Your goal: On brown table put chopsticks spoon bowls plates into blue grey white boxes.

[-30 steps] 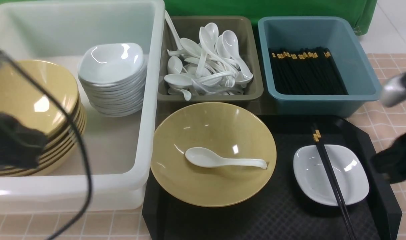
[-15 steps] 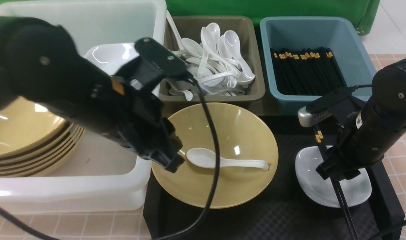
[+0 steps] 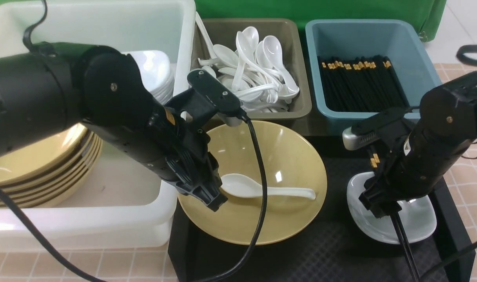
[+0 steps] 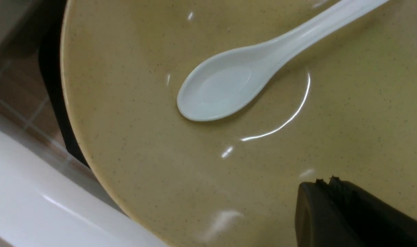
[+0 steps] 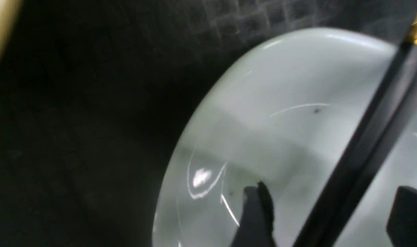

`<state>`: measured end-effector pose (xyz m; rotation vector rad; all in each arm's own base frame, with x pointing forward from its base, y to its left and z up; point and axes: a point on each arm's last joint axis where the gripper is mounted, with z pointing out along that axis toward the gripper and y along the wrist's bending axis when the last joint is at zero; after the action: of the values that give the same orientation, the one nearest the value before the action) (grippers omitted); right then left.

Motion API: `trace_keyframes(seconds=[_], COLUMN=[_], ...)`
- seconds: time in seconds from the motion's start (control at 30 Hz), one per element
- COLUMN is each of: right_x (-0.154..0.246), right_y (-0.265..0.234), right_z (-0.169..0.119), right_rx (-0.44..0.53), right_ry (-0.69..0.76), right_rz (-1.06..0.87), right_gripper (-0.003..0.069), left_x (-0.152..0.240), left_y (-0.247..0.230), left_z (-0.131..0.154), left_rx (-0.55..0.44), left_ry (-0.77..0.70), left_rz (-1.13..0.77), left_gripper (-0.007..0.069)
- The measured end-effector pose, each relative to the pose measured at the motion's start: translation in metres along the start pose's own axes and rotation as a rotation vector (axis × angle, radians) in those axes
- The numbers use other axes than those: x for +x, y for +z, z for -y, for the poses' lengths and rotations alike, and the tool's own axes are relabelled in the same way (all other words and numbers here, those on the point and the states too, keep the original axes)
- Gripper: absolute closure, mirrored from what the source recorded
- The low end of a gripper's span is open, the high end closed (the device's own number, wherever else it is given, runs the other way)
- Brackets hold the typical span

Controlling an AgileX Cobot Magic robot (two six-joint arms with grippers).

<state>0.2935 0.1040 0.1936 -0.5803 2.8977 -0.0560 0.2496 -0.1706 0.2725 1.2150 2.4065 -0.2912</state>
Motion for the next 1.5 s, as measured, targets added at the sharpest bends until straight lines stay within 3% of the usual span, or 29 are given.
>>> trace_keyframes(seconds=[0.07, 0.27, 0.37, 0.57, 0.73, 0.93, 1.1, 1.33, 1.5], right_x=[0.000, -0.001, -0.001, 0.000, -0.006, -0.050, -0.103, -0.168, -0.188], right_y=[0.001, 0.001, 0.000, -0.007, -0.051, -0.115, -0.136, -0.095, -0.041], right_z=[0.000, 0.000, 0.000, 0.001, 0.004, 0.018, 0.041, 0.096, 0.119], right_rx=[0.000, 0.000, 0.000, 0.001, 0.012, 0.116, 0.152, 0.174, 0.179], right_ry=[0.005, 0.007, 0.008, 0.007, -0.017, -0.066, 0.023, 0.197, 0.266], right_rz=[-0.003, -0.002, 0.000, 0.007, 0.112, 0.399, 0.655, 0.815, 0.704], right_gripper=[0.0195, 0.0435, 0.0498, 0.0498, 0.0498, 0.0498, 0.0498, 0.0498, 0.0485], left_x=[0.000, -0.001, -0.001, -0.001, -0.009, -0.067, -0.113, -0.129, -0.123], left_y=[0.000, 0.001, 0.001, 0.001, -0.002, -0.013, -0.019, -0.027, -0.024], left_z=[0.000, -0.001, -0.001, -0.001, -0.002, -0.027, -0.058, -0.066, -0.065], left_rx=[-0.001, -0.003, -0.003, -0.003, -0.007, -0.052, -0.135, -0.185, -0.175], left_ry=[0.000, -0.001, 0.001, 0.001, -0.042, -0.083, -0.088, -0.076, -0.055], left_rz=[0.002, 0.004, 0.004, 0.005, 0.036, 0.180, 0.343, 0.432, 0.353], left_gripper=[0.0622, 0.0622, 0.0622, 0.0622, 0.0622, 0.0622, 0.0622, 0.0622, 0.0622])
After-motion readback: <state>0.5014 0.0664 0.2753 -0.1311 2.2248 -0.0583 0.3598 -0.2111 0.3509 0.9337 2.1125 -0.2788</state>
